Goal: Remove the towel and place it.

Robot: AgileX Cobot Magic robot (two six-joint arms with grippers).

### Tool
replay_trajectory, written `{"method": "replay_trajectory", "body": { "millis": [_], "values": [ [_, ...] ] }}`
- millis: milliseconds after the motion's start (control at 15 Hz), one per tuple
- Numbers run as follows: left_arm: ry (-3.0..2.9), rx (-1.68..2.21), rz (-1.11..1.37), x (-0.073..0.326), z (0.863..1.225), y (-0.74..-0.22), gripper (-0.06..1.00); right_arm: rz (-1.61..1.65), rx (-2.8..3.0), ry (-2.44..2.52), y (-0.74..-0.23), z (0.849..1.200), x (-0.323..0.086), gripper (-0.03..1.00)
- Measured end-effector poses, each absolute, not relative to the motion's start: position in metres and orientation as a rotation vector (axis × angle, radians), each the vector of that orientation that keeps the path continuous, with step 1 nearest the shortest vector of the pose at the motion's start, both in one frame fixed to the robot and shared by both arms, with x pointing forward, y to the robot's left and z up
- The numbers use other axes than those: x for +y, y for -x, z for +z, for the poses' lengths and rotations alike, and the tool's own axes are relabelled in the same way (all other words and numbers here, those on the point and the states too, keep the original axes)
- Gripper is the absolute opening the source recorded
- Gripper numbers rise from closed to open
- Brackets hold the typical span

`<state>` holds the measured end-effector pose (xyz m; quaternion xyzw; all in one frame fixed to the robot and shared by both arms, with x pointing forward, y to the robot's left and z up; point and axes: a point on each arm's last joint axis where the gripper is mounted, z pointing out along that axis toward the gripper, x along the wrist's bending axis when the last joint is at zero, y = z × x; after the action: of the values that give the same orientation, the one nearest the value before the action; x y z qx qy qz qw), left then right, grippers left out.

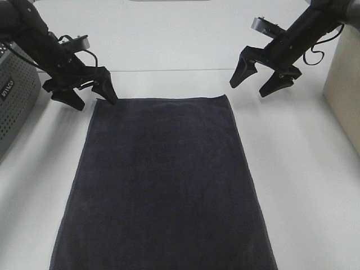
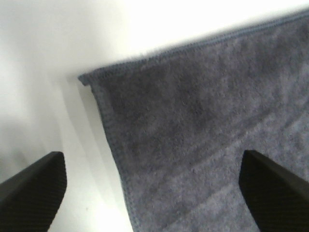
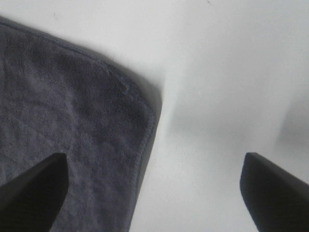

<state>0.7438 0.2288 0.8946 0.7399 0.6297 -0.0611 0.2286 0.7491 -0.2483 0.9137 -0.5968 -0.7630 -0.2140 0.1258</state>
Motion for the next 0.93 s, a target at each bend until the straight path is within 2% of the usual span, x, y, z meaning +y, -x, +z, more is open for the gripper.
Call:
{"method": "replay_trajectory", "body": {
  "millis": [267, 733, 933],
  "values": [
    [-1.962, 1.732, -0.202, 0.226, 0.88, -0.757, 0.91, -0.693, -2.168, 1.682, -0.762, 0.876, -0.242, 0.92],
    [-1.946, 1.731, -0.209, 0.225, 0.878, -0.757, 0.91, -0.709, -2.152, 1.679, -0.764, 0.871, -0.241, 0.91],
    [-1.942, 1.74, -0.228, 0.223, 0.877, -0.756, 0.91, -0.678, -2.158, 1.661, -0.762, 0.866, -0.22, 0.9]
  ]
}}
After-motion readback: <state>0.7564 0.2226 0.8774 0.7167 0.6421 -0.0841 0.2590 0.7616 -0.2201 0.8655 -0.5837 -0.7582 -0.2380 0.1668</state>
